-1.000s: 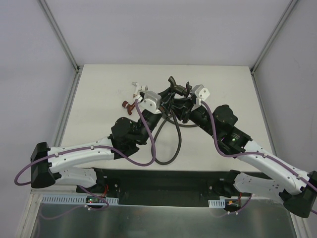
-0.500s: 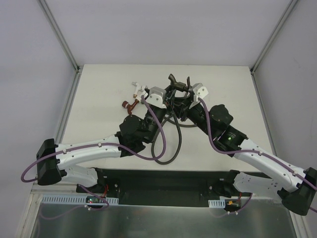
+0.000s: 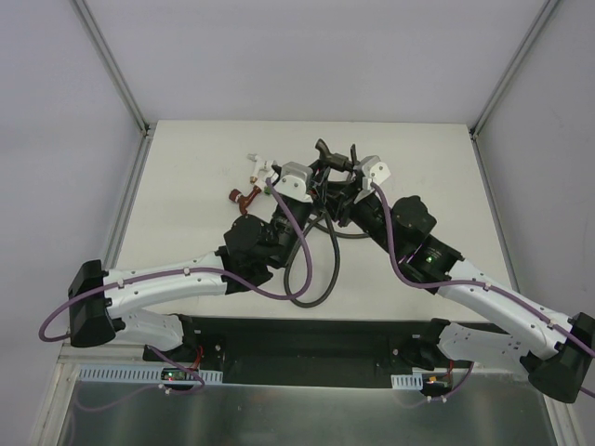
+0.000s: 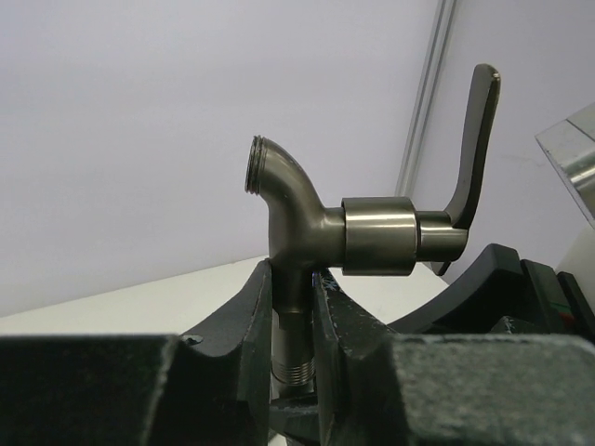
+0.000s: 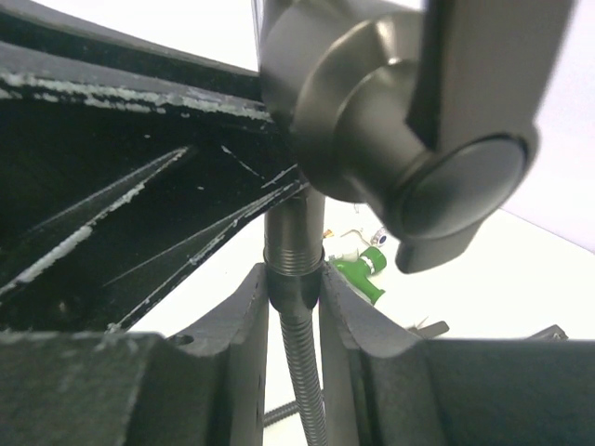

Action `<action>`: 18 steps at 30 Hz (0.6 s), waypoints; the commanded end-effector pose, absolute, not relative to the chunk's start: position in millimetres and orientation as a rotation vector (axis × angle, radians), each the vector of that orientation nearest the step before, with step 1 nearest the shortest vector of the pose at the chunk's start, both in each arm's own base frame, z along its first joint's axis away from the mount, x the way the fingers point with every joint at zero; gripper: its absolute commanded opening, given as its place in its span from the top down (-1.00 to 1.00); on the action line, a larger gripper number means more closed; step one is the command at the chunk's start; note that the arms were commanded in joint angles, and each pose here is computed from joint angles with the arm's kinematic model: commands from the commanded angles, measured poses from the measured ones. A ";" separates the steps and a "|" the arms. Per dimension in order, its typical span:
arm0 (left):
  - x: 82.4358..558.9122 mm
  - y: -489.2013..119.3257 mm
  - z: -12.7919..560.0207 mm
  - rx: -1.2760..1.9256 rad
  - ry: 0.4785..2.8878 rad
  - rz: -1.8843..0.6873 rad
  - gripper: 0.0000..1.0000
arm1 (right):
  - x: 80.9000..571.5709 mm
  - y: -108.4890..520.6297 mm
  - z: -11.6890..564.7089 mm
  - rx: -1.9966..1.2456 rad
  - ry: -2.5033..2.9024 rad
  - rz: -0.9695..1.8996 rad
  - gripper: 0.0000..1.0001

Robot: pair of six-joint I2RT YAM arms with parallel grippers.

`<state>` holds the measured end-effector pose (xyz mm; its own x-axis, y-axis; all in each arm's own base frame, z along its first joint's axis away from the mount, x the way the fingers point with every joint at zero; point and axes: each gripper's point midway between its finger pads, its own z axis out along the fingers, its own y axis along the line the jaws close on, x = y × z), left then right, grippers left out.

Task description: Install the water faucets

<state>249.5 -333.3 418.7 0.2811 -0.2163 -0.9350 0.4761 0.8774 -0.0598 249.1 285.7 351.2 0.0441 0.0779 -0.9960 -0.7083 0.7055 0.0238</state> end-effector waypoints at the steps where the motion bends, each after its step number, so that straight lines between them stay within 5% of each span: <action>1: 227.3 -338.7 429.8 0.301 1.174 -0.559 0.57 | 255.6 270.7 415.3 -0.421 1.215 0.678 0.97; 8: 221.2 -335.0 435.2 0.330 1.166 -0.578 0.10 | 254.7 273.9 415.2 -0.448 1.204 0.699 0.97; 18: 212.2 -304.9 441.1 0.375 1.164 -0.710 -0.20 | 246.5 281.8 412.9 -0.552 1.166 0.739 0.97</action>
<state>218.8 -323.7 428.5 0.2552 -0.2381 -0.9371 0.6174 0.7860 -0.0315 258.8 280.0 371.6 0.1041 0.1333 -0.9856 -0.7157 0.6981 0.0188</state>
